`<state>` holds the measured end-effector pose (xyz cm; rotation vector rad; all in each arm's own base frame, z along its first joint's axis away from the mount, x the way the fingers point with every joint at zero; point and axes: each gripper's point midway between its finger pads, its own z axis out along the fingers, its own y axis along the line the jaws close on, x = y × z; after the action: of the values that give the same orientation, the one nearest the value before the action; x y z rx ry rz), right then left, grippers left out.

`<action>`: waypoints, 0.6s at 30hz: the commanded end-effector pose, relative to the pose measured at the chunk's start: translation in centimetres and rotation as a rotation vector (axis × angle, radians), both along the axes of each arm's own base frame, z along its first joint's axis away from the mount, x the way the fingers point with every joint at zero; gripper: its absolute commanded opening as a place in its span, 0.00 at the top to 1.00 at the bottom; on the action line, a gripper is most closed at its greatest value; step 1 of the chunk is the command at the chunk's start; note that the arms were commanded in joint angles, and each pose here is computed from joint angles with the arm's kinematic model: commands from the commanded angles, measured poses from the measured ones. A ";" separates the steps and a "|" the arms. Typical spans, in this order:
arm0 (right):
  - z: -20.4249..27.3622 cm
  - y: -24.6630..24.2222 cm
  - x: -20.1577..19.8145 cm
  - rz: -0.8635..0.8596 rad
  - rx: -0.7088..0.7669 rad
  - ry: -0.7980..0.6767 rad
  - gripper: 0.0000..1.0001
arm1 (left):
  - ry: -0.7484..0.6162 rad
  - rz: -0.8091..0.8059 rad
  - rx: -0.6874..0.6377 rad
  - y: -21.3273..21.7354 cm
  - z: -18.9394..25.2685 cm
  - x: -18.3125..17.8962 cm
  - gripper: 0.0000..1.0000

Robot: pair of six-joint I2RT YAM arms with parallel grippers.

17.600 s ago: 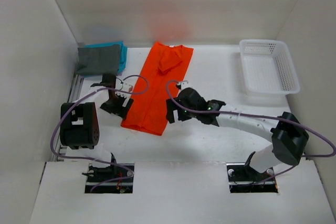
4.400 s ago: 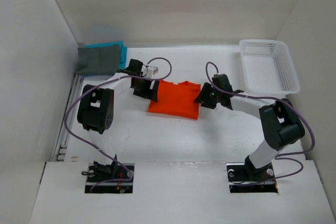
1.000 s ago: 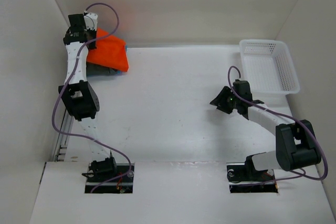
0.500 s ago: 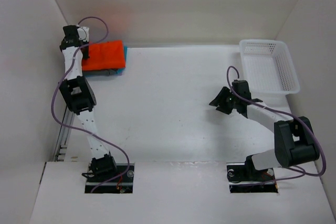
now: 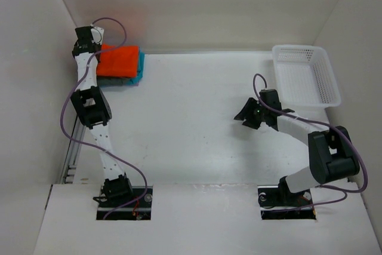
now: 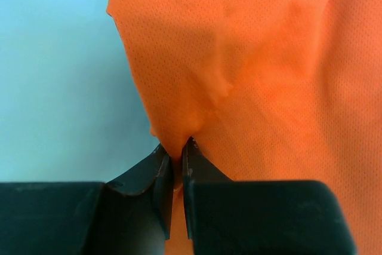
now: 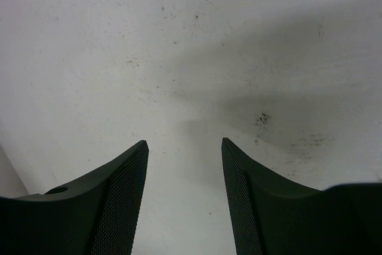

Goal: Fold and stack the t-shirts
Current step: Put the neatly folded tshirt into the corner of the board with the left arm

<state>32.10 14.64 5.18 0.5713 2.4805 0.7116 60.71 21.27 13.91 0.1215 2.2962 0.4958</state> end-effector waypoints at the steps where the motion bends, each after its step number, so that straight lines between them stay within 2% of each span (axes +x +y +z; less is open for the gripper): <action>1: 1.3 0.8 1.2 0.029 0.009 -0.040 0.43 | -0.076 0.018 0.087 1.7 3.2 0.9 0.93; 2: 1.3 0.8 1.2 0.031 0.012 -0.039 0.42 | -0.066 0.013 0.086 1.5 3.0 0.8 0.89; 5: 1.3 1.1 1.3 0.041 0.015 -0.038 0.38 | -0.059 0.016 0.081 1.4 2.8 0.5 0.68; 8: 1.5 1.4 1.5 0.053 0.020 -0.041 0.30 | -0.075 0.028 0.084 1.4 3.8 0.3 0.47; 9: 1.6 1.6 1.6 0.060 0.020 -0.044 0.00 | -0.085 0.030 0.087 1.4 4.4 0.2 0.43; 13: 2.0 2.0 1.9 0.080 0.004 -0.059 0.00 | -0.128 0.036 0.097 1.1 7.9 -0.9 0.38; 18: 3.6 2.3 2.9 0.094 -0.024 -0.115 0.00 | -0.159 -0.042 0.040 -4.5 11.3 -3.4 0.35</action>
<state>33.27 16.56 6.59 0.4638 2.4826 0.7439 58.30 20.55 14.75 0.1411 2.3267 0.5390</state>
